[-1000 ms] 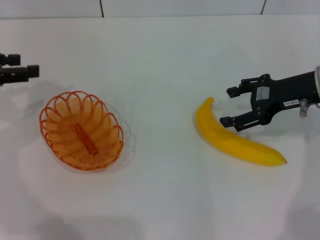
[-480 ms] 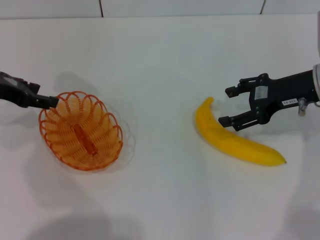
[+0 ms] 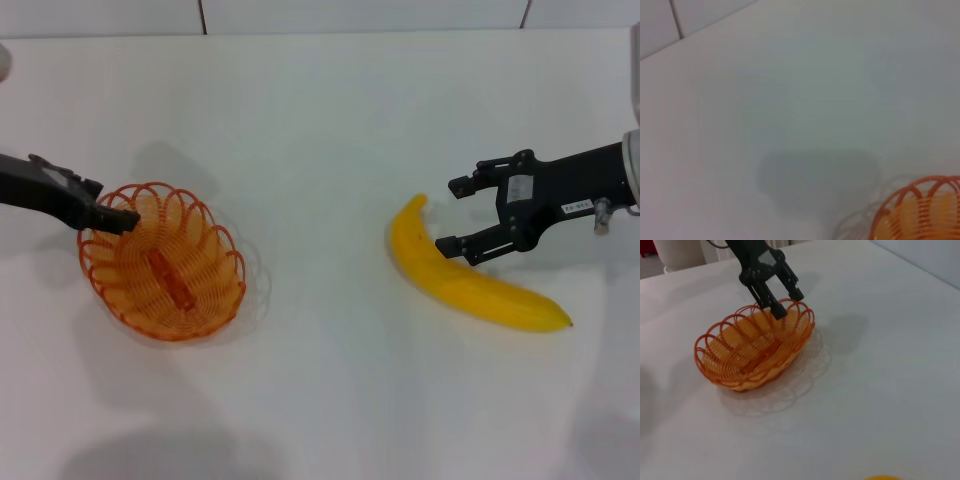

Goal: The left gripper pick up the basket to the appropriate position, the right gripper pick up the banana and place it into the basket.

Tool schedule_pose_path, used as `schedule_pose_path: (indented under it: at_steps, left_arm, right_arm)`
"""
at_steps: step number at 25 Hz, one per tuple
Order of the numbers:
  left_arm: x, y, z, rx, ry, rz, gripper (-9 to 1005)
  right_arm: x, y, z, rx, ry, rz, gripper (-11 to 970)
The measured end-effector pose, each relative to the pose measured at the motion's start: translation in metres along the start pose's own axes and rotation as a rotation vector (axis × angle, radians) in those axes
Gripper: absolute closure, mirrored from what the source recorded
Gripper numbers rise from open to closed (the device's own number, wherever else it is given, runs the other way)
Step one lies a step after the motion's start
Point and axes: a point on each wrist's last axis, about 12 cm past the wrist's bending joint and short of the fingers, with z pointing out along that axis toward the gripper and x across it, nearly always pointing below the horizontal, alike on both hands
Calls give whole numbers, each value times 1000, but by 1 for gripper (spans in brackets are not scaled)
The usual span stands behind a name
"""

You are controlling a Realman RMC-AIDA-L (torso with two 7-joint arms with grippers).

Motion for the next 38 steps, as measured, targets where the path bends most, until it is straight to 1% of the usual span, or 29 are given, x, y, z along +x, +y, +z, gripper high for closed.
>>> schedule_pose_path:
  at_steps: [7,31,37,38]
  left_arm:
    - [-4,-1,10,-14,10,16,345]
    - [-5,0,13,-35,-7,61,402]
    - [-4,0,14,-35,-2,61,599]
    - [-4,-1,14,-32,0,62,711]
  right_arm:
    - [0,0,1,-3,3,4,62]
    - [-1,0,2,-5,6,2,67]
    - [-1,0,2,-5,6,2,67]
    - [-1,0,2,-5,6,2,67]
